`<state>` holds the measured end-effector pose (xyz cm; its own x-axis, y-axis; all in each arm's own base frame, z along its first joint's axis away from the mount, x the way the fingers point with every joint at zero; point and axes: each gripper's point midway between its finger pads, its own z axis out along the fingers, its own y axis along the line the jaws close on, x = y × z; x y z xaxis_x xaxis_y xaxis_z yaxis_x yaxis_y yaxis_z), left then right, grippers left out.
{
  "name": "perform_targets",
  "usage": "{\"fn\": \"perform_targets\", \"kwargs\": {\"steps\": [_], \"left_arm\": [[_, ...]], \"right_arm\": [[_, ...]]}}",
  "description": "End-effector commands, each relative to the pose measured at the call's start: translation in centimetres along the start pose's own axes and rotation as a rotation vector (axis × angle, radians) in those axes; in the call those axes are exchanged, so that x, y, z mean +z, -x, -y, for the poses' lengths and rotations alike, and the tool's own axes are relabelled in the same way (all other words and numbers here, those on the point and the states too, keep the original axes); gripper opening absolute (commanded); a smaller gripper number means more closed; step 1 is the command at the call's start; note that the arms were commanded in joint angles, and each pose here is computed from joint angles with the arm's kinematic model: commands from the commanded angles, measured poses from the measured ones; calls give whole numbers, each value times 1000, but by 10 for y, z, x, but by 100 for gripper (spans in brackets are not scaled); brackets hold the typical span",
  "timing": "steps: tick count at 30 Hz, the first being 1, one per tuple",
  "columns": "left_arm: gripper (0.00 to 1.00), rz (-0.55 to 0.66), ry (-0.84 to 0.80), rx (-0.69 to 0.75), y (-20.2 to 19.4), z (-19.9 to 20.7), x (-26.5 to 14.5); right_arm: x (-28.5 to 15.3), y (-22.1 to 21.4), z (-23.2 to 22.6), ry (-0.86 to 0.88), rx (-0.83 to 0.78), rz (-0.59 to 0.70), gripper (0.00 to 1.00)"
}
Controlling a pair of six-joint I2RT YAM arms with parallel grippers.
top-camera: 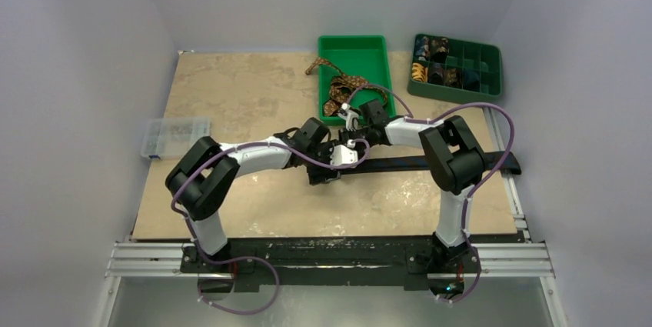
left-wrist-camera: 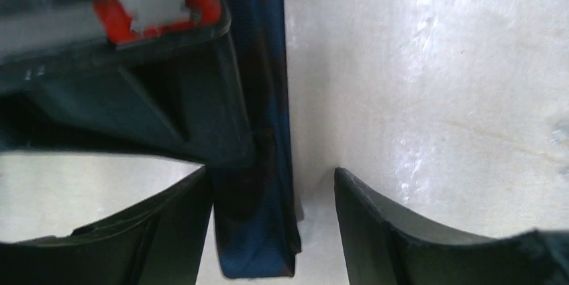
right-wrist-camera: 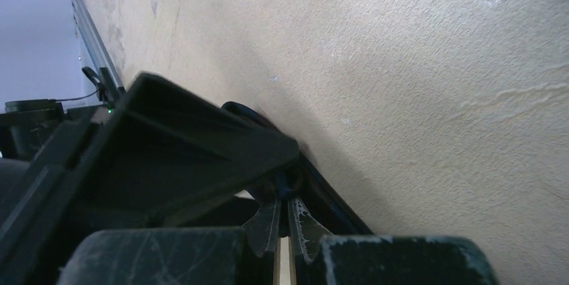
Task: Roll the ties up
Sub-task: Roll the tie at the center of the board.
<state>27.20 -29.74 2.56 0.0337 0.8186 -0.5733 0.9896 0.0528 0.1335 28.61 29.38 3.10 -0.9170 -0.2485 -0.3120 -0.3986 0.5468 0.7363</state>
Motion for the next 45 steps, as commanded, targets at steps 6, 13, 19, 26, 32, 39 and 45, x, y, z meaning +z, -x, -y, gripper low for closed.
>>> {"fn": "perform_targets", "kwargs": {"steps": [6,13,19,26,32,39,45], "left_arm": [[67,229,79,-53,18,-17,-6],[49,186,-50,-43,2,10,3],[31,171,-48,-36,-2,9,4],[38,167,-27,-49,-3,5,3],[53,292,24,-117,16,-2,-19],[57,368,105,-319,2,-8,-35],[53,354,69,-306,1,-3,-32]], "right_arm": [[-7,5,-15,53,-50,26,0],[-13,10,-25,70,-54,36,0],[-13,5,-18,39,-54,20,0],[-11,-5,2,-19,-36,-7,0],[-3,-4,21,-78,-32,-5,0],[-2,-11,28,-97,-46,-15,0],[1,-13,34,-110,-43,-15,0]]}}
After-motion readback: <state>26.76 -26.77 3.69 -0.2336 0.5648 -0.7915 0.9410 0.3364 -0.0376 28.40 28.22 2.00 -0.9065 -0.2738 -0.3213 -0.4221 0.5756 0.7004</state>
